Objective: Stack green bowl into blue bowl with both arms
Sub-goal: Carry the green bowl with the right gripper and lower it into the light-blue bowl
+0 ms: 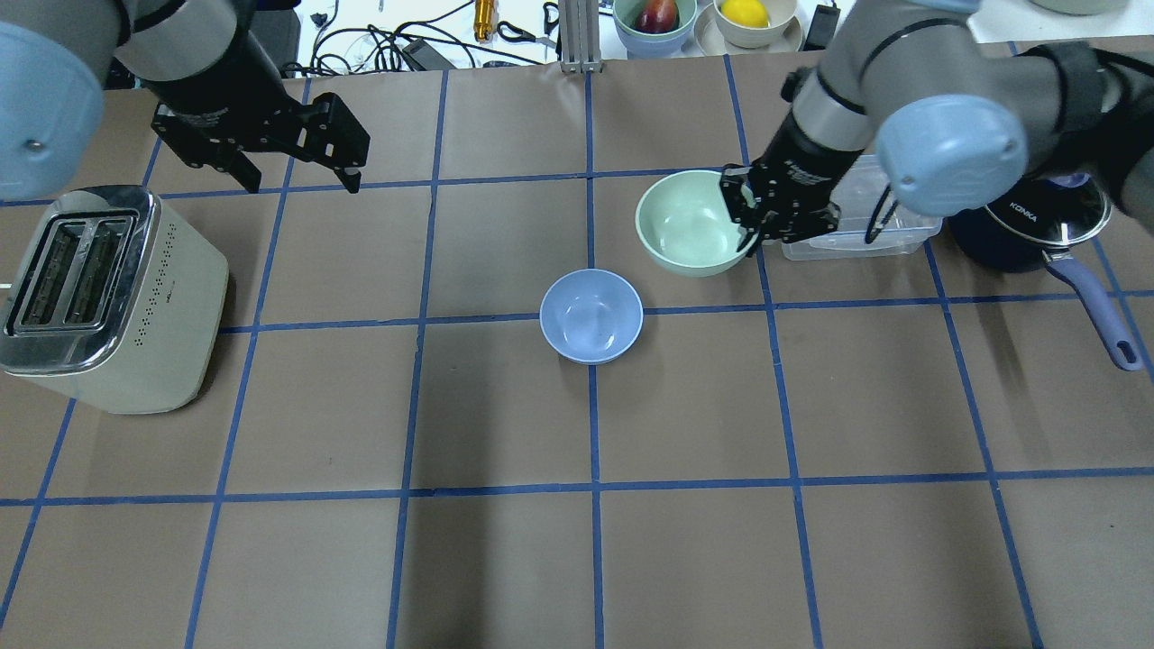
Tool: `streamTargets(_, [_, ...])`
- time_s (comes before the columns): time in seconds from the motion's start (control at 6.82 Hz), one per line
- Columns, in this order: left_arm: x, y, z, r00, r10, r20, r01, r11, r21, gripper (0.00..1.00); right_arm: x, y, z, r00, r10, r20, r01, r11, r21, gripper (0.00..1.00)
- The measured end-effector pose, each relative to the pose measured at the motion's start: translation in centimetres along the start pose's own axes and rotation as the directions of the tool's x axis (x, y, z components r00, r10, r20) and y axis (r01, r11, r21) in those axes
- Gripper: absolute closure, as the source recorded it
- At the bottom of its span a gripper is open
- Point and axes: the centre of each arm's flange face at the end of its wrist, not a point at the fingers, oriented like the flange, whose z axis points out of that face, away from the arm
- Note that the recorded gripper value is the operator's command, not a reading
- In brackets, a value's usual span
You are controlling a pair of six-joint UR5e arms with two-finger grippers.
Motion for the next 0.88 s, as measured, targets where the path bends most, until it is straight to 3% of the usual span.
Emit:
streamTargets(0.44, [-4.3,-0.2,-1.3,1.0,0.007,0.016,-0.007,0.999,0.043,0.0,-5.2,5.8,8.9,0.997,-0.057,0.06,0.051,0.994,0.096,1.0])
streamTargets(0.88, [-4.5,-0.3,-0.9,0.999,-0.046,0.003,0.046,0.999,0.028,0.0,-3.6,7.1,11.7,0.993,-0.073,0.092,0.059,0.987,0.15,1.0])
